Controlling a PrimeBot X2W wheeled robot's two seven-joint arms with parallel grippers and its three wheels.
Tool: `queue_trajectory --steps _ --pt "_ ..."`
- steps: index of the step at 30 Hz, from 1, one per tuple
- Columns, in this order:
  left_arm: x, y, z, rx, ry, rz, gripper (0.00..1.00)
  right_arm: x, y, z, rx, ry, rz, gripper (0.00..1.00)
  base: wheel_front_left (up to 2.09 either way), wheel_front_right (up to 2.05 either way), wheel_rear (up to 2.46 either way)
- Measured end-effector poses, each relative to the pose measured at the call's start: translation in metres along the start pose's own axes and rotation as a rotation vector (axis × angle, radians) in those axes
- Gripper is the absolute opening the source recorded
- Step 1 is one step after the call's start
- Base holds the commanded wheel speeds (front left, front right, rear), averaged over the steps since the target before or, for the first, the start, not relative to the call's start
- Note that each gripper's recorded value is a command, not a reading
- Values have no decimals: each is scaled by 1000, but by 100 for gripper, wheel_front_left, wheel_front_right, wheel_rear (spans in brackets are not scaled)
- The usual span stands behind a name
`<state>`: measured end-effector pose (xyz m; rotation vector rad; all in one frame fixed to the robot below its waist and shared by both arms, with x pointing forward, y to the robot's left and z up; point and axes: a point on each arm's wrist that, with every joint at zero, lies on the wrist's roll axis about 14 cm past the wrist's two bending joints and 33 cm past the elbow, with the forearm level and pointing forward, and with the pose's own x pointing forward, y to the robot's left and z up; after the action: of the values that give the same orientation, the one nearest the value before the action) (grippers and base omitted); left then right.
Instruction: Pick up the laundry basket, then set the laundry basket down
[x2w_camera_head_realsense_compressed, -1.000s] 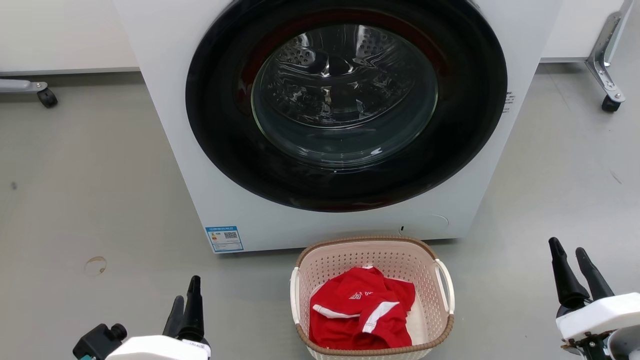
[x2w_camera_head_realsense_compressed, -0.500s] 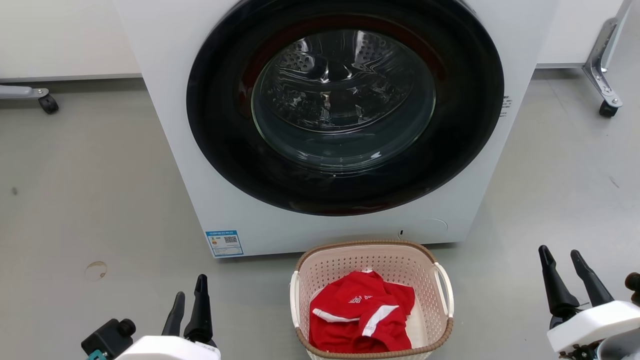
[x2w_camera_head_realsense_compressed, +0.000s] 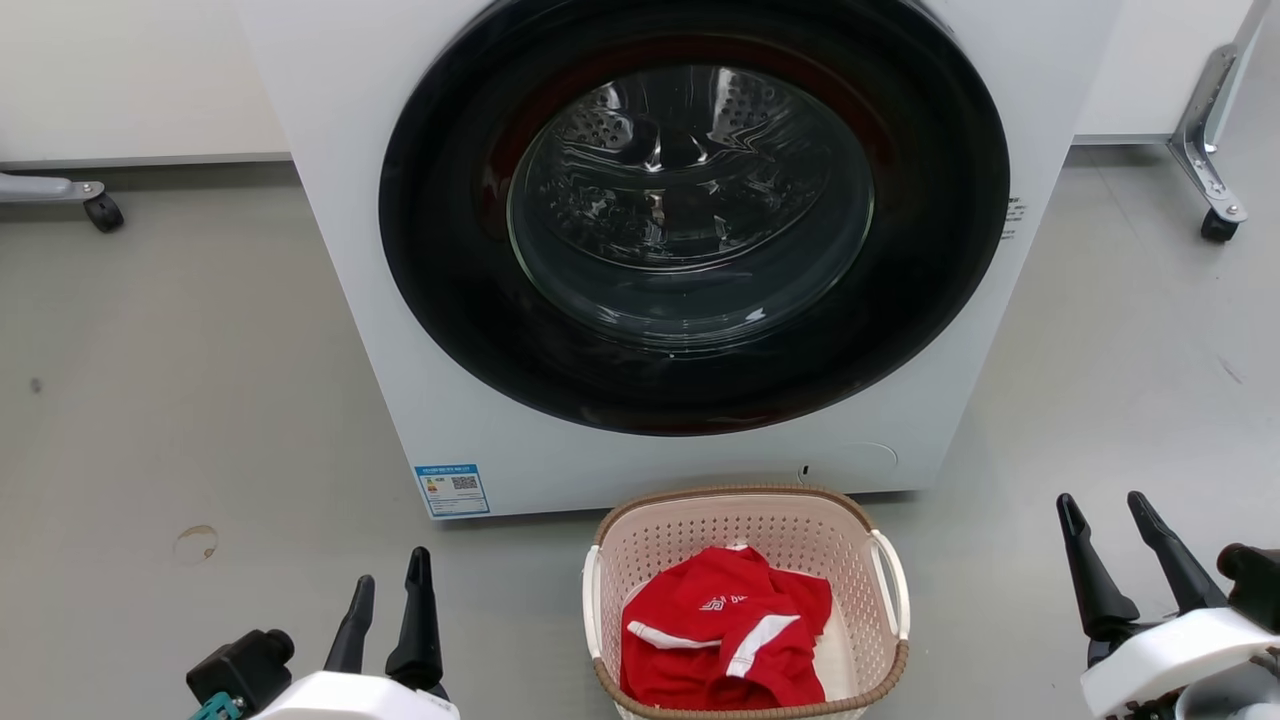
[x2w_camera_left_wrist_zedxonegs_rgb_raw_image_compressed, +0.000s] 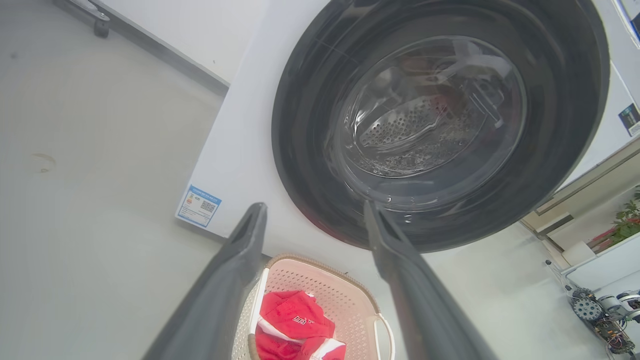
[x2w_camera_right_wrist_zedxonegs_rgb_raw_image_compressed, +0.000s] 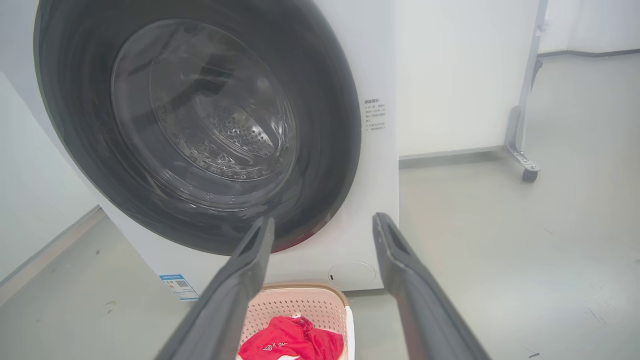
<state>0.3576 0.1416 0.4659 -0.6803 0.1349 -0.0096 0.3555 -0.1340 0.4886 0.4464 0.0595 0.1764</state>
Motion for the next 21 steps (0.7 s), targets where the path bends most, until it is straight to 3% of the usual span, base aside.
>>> queue_trajectory --steps 21 --pt "0 -18 -1 241 -34 -76 100 -7 3 -1 -166 -22 22 100 0 0 0"
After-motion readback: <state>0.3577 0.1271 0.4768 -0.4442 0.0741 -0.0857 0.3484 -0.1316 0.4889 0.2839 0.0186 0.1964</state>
